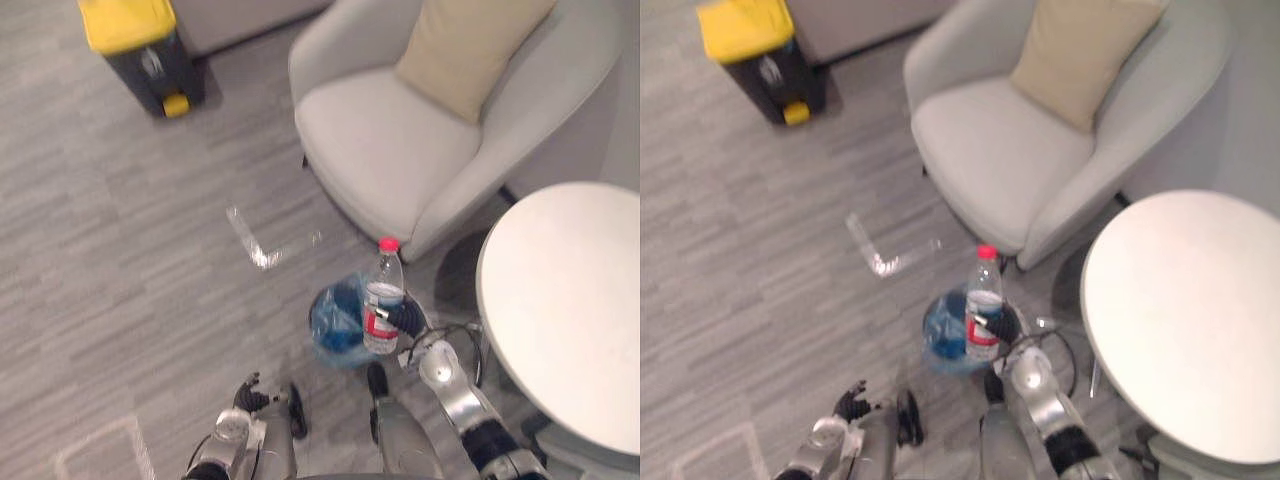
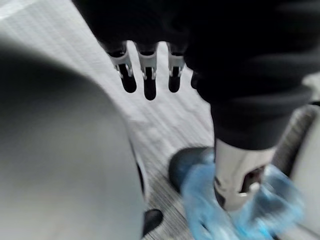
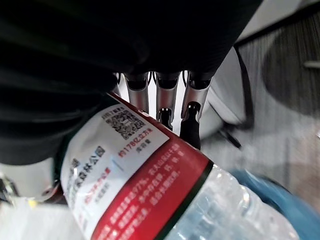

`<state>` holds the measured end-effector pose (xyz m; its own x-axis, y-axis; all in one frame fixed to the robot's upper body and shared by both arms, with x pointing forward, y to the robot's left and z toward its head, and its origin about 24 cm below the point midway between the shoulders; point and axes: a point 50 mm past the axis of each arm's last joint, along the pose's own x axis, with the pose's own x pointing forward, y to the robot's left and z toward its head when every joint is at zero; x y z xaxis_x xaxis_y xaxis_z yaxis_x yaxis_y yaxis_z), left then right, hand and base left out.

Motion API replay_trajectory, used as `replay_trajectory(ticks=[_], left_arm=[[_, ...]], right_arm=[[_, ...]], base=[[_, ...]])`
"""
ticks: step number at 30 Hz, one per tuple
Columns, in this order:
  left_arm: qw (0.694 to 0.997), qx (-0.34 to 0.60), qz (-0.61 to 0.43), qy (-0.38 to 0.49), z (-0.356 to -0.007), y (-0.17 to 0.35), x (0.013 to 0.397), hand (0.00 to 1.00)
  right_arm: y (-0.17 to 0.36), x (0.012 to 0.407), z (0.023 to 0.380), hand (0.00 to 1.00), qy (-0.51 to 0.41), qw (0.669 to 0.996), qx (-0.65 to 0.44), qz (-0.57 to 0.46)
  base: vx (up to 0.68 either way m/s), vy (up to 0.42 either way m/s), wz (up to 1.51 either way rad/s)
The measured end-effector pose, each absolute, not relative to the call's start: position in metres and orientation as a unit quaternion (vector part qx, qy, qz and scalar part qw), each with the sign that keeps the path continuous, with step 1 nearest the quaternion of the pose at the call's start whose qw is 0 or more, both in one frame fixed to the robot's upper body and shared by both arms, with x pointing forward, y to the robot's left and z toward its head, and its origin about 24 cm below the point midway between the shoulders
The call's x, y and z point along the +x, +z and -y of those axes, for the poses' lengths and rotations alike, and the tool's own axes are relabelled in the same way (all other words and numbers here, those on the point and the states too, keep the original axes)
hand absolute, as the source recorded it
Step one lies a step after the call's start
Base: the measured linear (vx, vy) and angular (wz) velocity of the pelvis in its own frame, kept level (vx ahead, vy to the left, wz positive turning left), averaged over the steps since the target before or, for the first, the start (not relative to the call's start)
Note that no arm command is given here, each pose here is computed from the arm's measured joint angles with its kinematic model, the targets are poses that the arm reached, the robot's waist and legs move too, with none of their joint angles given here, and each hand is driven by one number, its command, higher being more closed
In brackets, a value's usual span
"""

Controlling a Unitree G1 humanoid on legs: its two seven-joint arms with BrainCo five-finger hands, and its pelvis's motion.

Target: Gather rubbish on tea table into small bin, then transfer packed bag to large trash can.

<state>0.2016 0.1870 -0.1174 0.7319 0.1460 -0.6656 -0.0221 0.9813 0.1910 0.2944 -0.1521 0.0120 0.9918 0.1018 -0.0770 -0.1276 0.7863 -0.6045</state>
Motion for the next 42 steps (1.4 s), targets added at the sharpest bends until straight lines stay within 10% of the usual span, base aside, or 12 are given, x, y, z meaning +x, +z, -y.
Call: replay_trajectory(ticks=[11, 25, 26, 42], left_arm=[[0.968, -0.044, -0.209, 0.131, -0.181, -0.05, 0.286, 0.0], [0.976, -0.11, -0.127, 0.142, -0.169, -0.017, 0.305, 0.0], [0.976, -0.11, -0.126, 0.141, -0.168, -0.016, 0.305, 0.0], [0.979, -0.105, -0.131, 0.115, -0.153, -0.017, 0.305, 0.0]], right_arm=[[0.114, 0.352, 0.154, 1.0, -0.023, 0.942, -0.31, 0.128], [0.157, 0.366, 0.142, 1.0, -0.073, 0.952, -0.231, 0.188], [0.156, 0.366, 0.14, 0.0, -0.074, 0.954, -0.225, 0.186], [0.129, 0.365, 0.138, 0.0, -0.079, 0.947, -0.273, 0.15]], base=[[-0.11, 0.002, 0.13], [0.01, -0.008, 0.13], [0.03, 0.004, 0.04], [0.02, 0.001, 0.02]])
